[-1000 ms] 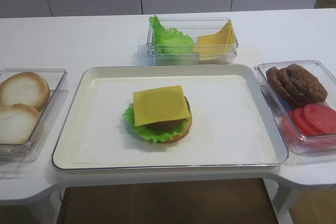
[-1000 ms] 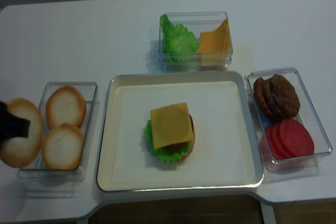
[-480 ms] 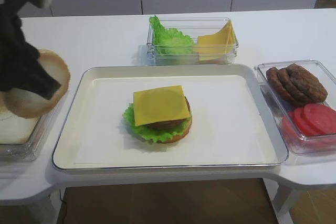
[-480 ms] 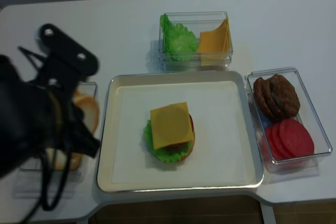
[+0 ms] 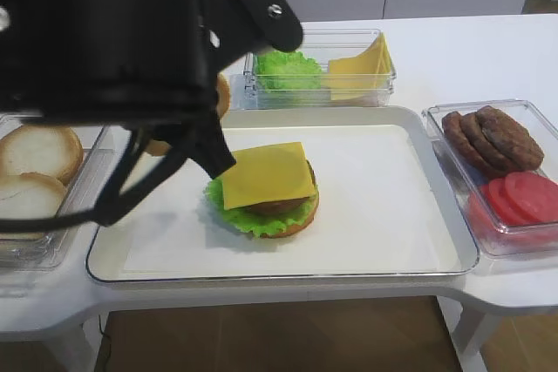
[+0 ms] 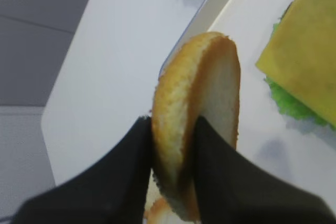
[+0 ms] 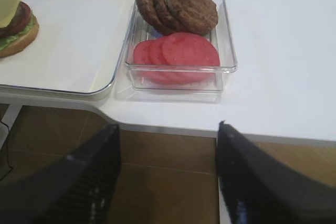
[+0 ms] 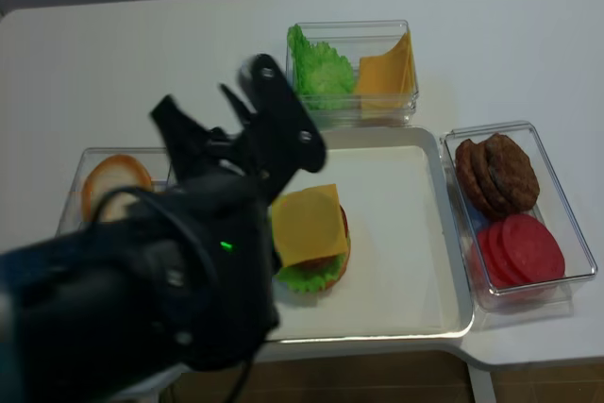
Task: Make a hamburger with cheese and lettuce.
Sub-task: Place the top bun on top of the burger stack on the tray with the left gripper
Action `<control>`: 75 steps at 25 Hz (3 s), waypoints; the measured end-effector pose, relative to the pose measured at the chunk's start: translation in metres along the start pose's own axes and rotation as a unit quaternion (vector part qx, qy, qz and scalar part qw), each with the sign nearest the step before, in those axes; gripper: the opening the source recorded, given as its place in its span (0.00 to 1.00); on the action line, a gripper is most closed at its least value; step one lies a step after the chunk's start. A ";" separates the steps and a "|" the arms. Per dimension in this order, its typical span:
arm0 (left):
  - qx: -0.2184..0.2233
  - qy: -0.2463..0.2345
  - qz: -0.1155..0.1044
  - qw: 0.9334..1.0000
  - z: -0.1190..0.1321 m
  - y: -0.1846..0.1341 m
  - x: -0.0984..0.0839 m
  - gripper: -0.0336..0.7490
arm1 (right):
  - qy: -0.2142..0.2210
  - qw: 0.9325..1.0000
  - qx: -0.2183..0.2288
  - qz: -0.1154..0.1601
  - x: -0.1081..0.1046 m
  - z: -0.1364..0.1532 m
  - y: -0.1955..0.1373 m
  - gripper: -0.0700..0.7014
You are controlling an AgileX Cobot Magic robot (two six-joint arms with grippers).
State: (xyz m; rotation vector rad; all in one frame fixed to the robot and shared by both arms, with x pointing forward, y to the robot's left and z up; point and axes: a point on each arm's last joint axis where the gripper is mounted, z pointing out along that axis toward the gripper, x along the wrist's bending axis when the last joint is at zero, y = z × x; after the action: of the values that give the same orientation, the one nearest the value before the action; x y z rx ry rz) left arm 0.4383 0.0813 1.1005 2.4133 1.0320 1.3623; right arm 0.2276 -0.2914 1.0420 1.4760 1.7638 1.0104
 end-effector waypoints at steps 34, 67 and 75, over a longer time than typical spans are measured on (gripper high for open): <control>-0.066 0.071 0.140 0.985 0.026 0.026 -0.080 0.26 | 0.000 1.000 0.000 0.001 0.000 0.000 0.000 0.67; -0.079 0.088 0.181 0.976 0.040 0.030 -0.100 0.26 | 0.000 1.000 0.000 0.000 0.000 0.000 0.000 0.67; -0.082 0.089 0.184 0.976 0.035 0.030 -0.103 0.27 | 0.000 1.000 0.000 0.000 0.000 0.000 0.000 0.67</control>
State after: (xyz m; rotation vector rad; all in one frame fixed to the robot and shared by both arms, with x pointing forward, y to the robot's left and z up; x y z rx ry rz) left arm 0.4465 -0.0014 1.0246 2.4746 0.4919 1.7306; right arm 0.2276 -0.2914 1.0420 1.4762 1.7637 1.0105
